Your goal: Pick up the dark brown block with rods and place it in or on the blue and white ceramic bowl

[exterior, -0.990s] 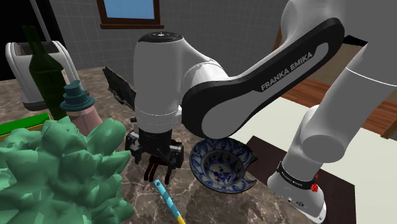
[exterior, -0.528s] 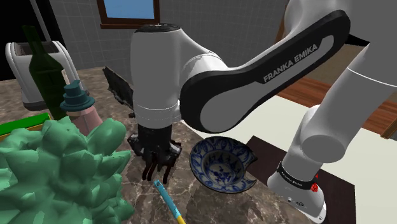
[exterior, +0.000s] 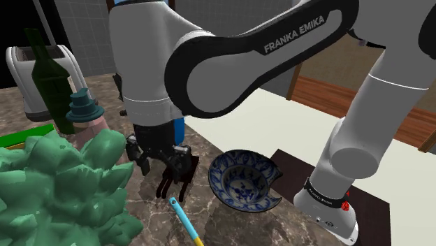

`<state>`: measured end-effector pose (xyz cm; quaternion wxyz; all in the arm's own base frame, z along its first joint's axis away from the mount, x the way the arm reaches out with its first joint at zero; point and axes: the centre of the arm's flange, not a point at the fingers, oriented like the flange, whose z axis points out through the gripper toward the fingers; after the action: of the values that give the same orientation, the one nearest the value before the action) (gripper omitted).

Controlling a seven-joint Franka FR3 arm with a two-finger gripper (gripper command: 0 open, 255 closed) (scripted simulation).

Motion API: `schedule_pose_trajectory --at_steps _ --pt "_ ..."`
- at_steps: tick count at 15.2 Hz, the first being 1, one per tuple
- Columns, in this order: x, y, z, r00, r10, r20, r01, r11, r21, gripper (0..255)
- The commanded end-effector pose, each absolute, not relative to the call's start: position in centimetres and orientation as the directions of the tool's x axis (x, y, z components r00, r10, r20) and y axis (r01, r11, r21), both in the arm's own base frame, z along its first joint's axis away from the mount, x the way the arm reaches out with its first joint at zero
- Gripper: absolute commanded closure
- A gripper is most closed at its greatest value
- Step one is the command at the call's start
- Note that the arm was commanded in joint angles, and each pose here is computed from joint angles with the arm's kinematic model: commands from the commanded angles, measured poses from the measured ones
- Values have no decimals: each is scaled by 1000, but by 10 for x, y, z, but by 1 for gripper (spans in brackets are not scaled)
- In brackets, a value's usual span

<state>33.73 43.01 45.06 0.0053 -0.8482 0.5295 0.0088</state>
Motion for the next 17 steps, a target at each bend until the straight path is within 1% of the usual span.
schedule_pose_trajectory --at_steps 1,8,16,17 --pt "356 443 448 430 -902 -40 -895 -432 108 0" --pt "351 443 409 430 -902 -40 -895 -432 108 0" --pt "351 443 409 430 -902 -40 -895 -432 108 0" --pt "352 444 408 430 -902 -40 -895 -432 108 255"
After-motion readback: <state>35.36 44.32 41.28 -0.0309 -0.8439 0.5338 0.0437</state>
